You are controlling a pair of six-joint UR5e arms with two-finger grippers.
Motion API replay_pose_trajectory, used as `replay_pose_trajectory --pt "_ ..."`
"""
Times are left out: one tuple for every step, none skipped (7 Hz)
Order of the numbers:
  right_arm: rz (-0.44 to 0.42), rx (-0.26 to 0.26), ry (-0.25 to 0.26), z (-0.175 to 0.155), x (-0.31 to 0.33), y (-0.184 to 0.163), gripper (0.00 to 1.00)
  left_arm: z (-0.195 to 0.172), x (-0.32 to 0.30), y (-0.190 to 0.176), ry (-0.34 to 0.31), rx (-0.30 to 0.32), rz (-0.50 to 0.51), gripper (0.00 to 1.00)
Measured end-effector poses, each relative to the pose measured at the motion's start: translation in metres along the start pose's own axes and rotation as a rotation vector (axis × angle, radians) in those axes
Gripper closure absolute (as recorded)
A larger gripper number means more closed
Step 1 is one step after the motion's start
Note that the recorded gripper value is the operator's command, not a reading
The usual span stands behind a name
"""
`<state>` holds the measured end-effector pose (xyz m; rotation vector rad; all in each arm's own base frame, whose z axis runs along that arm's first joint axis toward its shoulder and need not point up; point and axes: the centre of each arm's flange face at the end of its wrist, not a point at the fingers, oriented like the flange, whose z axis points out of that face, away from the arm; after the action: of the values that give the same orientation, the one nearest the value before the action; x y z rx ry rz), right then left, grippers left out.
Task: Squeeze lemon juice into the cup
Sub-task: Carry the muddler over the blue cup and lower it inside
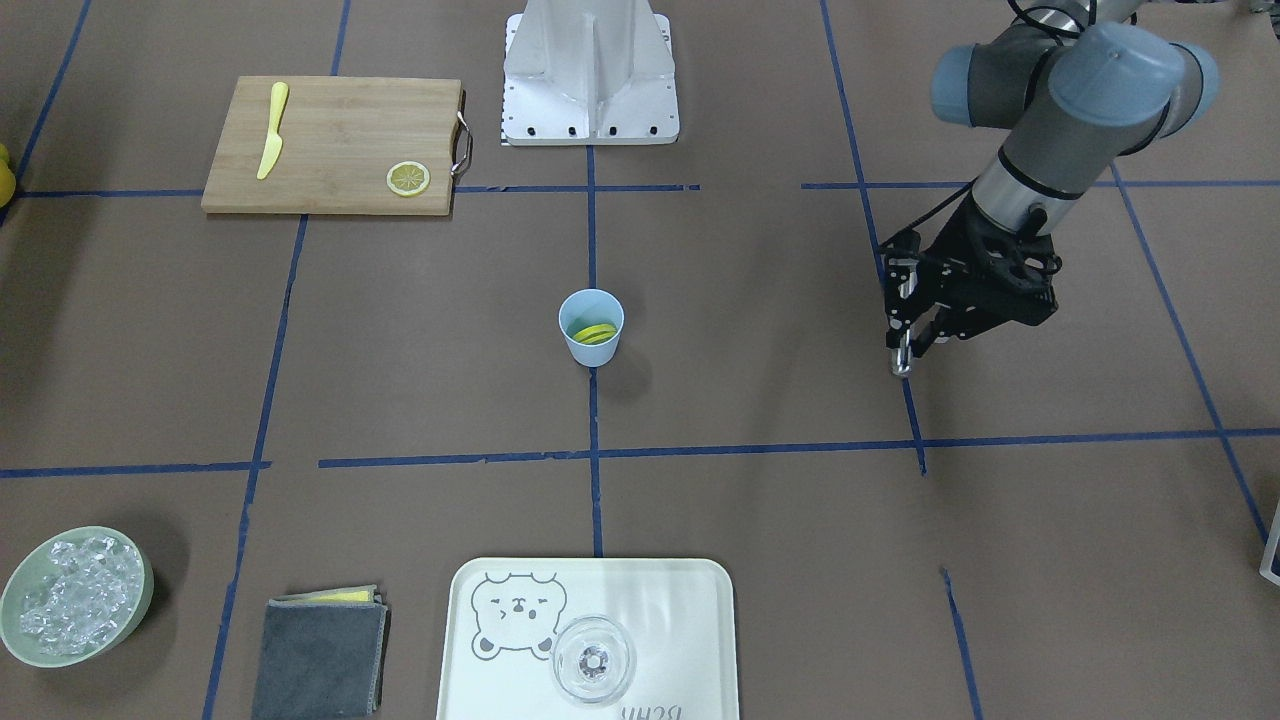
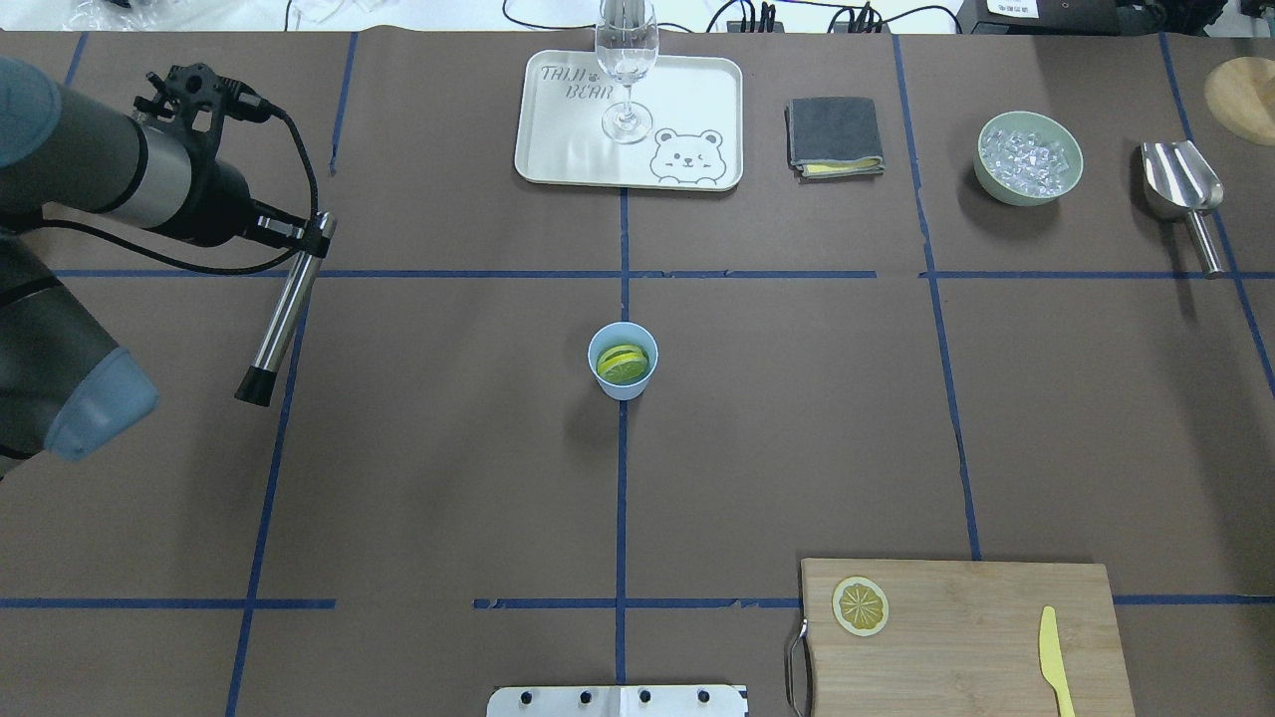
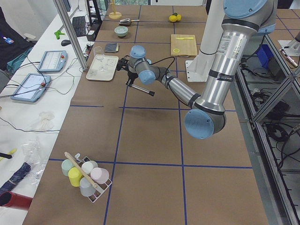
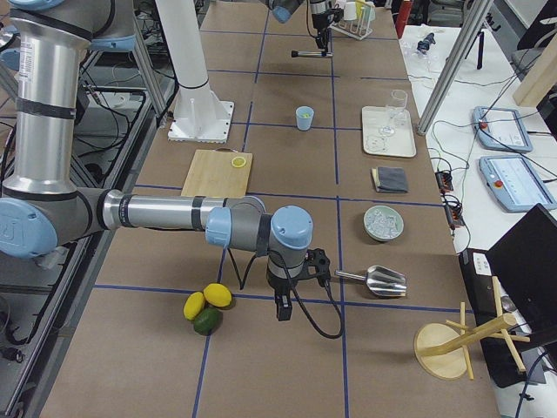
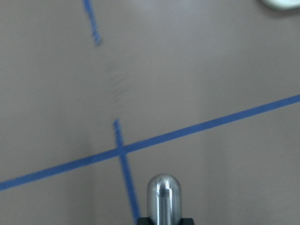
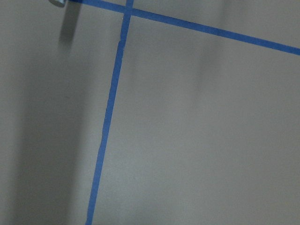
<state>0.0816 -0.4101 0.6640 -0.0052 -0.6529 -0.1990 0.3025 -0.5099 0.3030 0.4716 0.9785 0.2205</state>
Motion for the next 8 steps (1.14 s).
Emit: replay_pose_trajectory --pt "0.003 -0.001 0.000 0.000 0.000 0.000 0.00 -0.018 0.025 -0.014 0.059 0.070 0.049 1.00" --pt "0.005 -0.002 0.000 0.001 0.001 0.000 0.00 -0.036 0.044 -0.022 0.137 0.160 0.110 1.00" --pt "0.007 -0.003 0.000 0.001 0.002 0.001 0.00 -0.052 0.058 -0.025 0.221 0.255 0.171 1.00" --pt "0.012 -0.007 -0.001 0.003 0.002 0.001 0.00 -0.066 0.068 -0.025 0.297 0.341 0.228 1.00" --pt "0.019 -0.014 -0.004 0.006 0.005 0.002 0.00 -0.078 0.074 -0.024 0.360 0.433 0.284 1.00" --pt "0.026 -0.018 -0.005 0.009 0.008 0.003 0.00 -0.083 0.079 -0.023 0.413 0.528 0.327 1.00" --pt "0.030 -0.018 -0.005 0.009 0.010 0.003 0.00 -0.080 0.089 -0.019 0.475 0.632 0.356 1.00" --pt "0.033 -0.016 -0.004 0.008 0.011 0.004 0.00 -0.068 0.105 -0.011 0.543 0.743 0.363 1.00"
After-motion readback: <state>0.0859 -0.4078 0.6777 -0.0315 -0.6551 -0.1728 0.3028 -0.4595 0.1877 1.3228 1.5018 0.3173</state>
